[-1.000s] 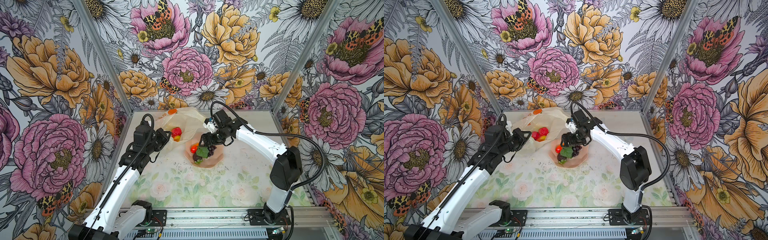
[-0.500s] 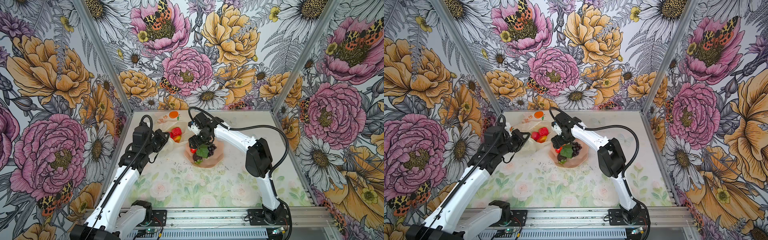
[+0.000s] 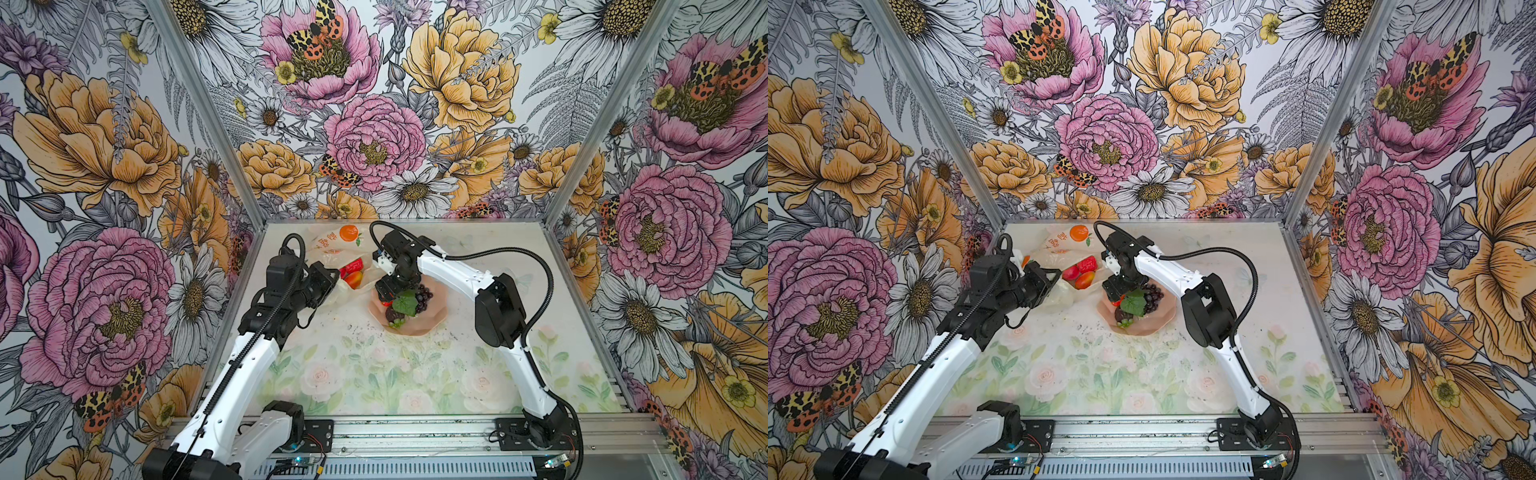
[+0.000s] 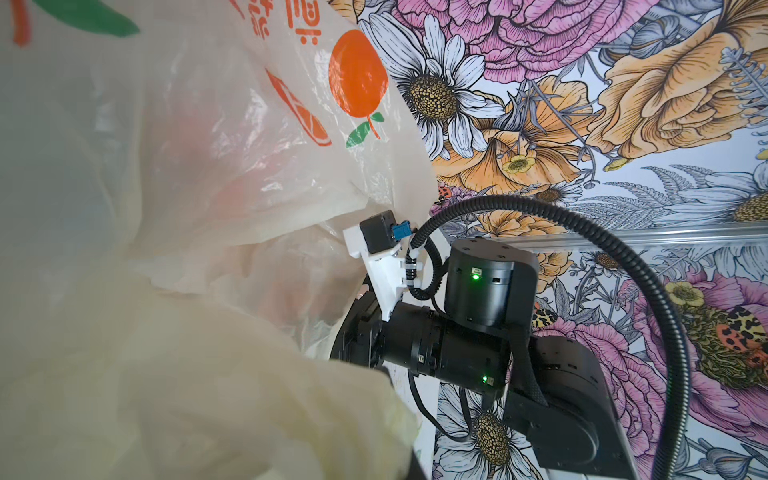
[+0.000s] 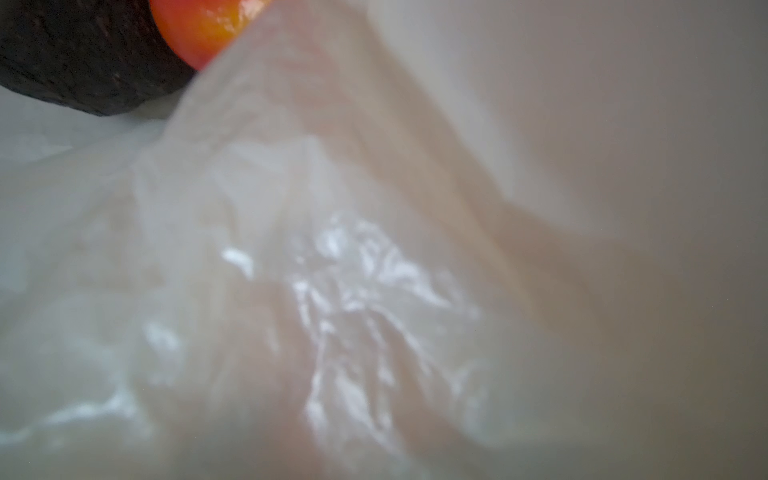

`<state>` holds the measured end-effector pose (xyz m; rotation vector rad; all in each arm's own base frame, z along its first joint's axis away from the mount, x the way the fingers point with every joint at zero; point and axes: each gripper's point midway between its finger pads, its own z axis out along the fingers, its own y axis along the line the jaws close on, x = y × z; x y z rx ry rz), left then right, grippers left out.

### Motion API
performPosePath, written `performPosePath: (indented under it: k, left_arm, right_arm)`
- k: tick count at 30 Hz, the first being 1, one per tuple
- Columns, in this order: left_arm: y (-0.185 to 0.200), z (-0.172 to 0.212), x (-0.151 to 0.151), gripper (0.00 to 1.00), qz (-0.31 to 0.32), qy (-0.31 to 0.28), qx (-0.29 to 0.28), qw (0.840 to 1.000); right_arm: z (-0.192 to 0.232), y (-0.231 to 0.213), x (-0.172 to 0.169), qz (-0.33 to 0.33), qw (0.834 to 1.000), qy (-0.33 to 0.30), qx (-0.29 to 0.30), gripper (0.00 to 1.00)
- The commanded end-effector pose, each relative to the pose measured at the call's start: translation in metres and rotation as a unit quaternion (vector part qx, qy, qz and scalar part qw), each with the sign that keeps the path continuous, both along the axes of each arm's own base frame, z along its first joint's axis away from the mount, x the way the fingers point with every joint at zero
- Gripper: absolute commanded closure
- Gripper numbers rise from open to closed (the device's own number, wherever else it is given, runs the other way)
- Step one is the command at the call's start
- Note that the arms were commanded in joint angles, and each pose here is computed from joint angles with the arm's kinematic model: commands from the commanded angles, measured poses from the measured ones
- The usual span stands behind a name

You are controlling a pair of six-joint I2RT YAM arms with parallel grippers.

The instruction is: Place the fruits into the plastic bag

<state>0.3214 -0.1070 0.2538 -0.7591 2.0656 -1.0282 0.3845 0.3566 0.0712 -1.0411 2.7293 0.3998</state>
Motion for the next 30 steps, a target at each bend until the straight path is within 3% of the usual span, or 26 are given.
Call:
performPosePath:
  k: [1,14,18,25,30]
  left_arm:
    - [0.001,0.002,-0.004,1.00,-0.001,-0.008,-0.010,1.000]
    - [0.005,-0.003,-0.011,1.00,0.015,-0.003,-0.021,1.000]
    - [0.005,-0.003,-0.013,1.00,0.015,-0.004,-0.023,1.000]
    - [0.006,-0.004,-0.016,1.00,0.013,-0.002,-0.018,1.000]
    - [0.006,-0.005,-0.017,1.00,0.010,0.000,-0.016,1.000]
  right_arm:
    - [-0.005,0.003,-0.002,0.016,1.000,-0.001,-0.010,0.11]
    - [-0.025,-0.002,-0.001,0.003,0.999,0.013,-0.034,0.14]
    - [-0.022,0.002,0.005,-0.007,1.000,0.006,-0.029,0.18]
    - [-0.018,0.009,0.014,-0.014,1.000,-0.001,-0.012,0.15]
    - [-0.016,0.011,0.018,-0.024,1.000,0.002,-0.003,0.22]
